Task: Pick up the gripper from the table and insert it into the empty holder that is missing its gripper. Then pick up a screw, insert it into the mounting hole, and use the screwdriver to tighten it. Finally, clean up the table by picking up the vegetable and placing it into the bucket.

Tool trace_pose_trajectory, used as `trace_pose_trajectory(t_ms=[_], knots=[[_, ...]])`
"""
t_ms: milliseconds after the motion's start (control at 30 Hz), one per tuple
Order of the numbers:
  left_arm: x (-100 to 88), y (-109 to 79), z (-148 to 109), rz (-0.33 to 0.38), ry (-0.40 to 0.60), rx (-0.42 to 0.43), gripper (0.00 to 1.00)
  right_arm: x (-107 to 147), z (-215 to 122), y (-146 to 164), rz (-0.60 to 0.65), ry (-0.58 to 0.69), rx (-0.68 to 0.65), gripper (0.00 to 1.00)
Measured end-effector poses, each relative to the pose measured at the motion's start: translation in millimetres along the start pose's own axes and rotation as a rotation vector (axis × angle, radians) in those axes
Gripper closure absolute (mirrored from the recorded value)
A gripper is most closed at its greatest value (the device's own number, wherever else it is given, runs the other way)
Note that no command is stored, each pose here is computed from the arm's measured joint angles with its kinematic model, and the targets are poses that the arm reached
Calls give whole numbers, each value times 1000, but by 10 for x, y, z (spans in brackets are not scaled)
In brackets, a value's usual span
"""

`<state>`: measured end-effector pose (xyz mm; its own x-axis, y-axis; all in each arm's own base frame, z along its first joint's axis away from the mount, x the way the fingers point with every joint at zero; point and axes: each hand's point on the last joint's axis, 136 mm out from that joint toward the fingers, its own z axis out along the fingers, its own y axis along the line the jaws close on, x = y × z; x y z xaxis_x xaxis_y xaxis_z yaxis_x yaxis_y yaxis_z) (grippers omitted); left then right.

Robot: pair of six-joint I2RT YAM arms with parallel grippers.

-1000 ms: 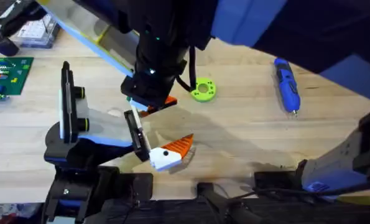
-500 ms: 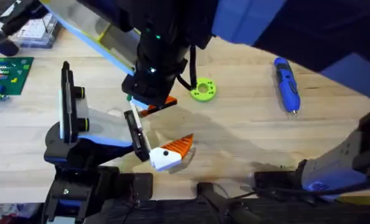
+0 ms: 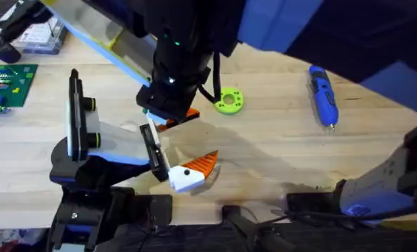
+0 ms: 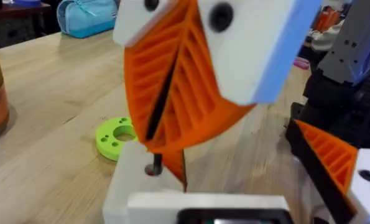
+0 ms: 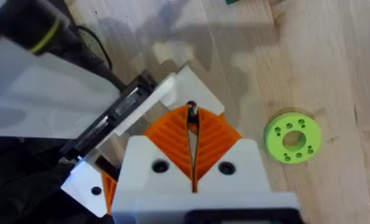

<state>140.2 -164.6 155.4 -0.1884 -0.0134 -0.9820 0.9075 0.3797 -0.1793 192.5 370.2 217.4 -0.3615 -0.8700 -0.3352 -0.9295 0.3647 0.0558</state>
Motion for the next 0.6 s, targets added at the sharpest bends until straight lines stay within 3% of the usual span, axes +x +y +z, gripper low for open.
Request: trace_pose_trajectory(t_ms=[600], knots=[[0, 0, 0, 0, 0, 0, 10, 23, 77, 5, 0, 25, -3, 994]])
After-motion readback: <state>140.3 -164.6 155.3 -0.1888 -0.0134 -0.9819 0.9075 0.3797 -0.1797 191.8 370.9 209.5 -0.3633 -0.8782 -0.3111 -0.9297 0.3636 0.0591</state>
